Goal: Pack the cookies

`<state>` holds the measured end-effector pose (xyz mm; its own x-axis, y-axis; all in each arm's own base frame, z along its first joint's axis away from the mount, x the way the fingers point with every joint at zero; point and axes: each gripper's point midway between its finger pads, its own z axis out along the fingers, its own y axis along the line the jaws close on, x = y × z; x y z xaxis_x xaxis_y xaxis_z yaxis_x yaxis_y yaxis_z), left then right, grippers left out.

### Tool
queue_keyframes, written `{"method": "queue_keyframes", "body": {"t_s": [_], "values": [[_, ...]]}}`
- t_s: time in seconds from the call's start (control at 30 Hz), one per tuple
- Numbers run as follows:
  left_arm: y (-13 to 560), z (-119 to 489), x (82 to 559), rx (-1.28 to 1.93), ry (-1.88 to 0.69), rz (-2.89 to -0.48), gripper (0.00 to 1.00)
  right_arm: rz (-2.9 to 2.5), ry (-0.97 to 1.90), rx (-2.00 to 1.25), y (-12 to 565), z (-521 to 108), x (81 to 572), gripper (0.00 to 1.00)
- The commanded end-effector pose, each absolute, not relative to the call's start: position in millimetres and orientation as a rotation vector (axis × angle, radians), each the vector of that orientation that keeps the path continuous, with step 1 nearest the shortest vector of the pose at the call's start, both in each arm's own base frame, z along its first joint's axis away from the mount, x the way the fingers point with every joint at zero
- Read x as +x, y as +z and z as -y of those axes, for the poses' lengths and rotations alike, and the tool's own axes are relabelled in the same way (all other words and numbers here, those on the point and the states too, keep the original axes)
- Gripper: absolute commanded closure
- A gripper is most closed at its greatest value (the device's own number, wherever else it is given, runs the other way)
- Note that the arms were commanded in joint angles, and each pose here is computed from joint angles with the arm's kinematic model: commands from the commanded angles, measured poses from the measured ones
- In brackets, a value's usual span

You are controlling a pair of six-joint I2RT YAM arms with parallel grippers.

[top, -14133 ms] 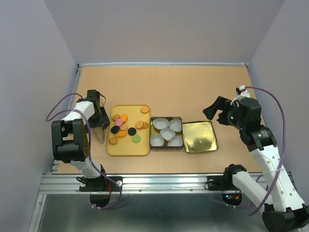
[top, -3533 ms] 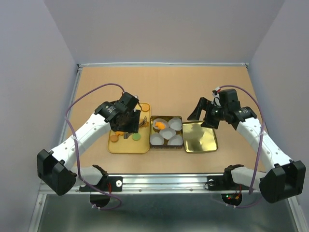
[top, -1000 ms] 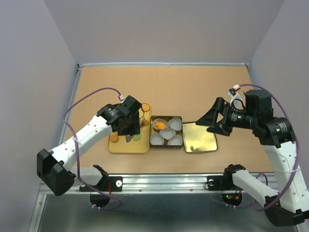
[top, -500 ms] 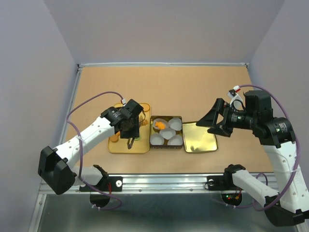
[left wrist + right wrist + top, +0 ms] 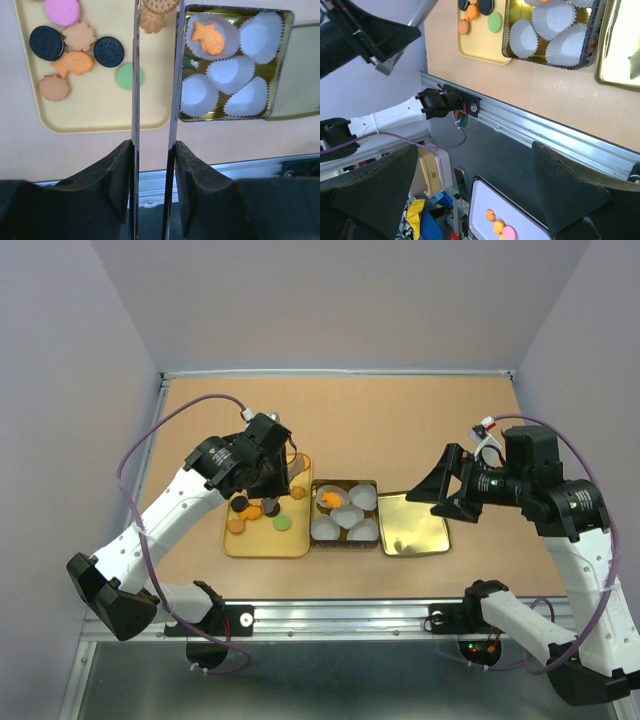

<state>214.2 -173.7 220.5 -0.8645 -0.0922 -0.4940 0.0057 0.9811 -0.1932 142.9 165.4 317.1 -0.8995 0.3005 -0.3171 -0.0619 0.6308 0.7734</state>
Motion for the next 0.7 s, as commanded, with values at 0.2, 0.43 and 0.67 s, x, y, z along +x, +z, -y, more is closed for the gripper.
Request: {"method": "queue_keyframes", "body": {"t_s": [0.2, 0.43, 0.67], "values": [[274, 245, 191, 0.087, -0.598, -2.477, 0.67, -2.371, 1.090, 0.108, 335, -156, 141, 0.00], [244, 305, 167, 0.236, -0.622, -2.531, 0.69, -2.386, 1.060, 0.100, 330, -152, 135, 0.00], [221, 329, 171, 0.266, -0.561, -2.560, 0.69, -2.386, 1.037, 0.087, 328, -149, 133, 0.00]]}}
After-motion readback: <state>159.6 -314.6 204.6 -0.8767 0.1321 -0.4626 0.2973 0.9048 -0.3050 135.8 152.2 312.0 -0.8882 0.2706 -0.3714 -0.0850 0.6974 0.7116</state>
